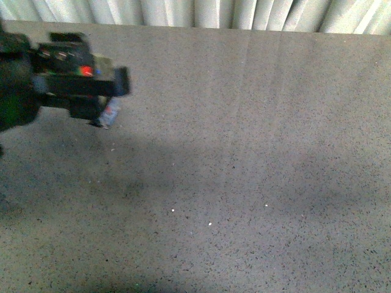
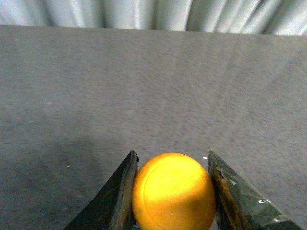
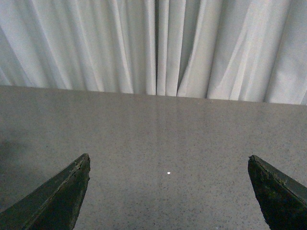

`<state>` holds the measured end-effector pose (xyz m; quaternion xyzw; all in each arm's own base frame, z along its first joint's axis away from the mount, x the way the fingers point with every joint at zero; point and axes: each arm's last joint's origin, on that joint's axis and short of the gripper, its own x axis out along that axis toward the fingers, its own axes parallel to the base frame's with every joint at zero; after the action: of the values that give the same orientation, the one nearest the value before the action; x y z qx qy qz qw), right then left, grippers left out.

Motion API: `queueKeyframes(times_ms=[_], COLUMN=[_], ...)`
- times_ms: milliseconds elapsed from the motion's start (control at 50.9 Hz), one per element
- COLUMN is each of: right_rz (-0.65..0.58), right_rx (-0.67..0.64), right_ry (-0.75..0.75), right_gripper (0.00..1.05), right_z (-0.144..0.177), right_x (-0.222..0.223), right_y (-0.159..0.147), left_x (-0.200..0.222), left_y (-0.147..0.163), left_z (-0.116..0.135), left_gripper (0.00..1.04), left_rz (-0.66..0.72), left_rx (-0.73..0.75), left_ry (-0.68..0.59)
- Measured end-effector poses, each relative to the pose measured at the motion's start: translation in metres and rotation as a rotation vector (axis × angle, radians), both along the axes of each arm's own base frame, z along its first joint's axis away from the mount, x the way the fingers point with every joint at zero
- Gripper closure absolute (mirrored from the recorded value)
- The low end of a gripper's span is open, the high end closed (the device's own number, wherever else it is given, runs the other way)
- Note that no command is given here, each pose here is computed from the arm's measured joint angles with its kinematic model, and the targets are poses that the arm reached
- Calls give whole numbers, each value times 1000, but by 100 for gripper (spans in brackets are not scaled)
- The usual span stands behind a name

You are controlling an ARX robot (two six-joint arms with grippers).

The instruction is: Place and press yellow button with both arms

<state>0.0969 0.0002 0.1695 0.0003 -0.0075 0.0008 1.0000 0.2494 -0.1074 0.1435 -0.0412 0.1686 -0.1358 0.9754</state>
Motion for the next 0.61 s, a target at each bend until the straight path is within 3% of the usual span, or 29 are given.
queueKeyframes(times_ms=[275,609], right_rz=[0,0], right_rx=[0,0], right_ry=[0,0], right_gripper=[9,9], right_z=[0,0], right_x=[0,0], right_y=[0,0], left_x=[9,24], left_y=[-43,-59], left_z=[-34,-66], left_gripper=[70,70], left_rz=[-96,-150], left_rx=[15,56], left_ry=[48,95])
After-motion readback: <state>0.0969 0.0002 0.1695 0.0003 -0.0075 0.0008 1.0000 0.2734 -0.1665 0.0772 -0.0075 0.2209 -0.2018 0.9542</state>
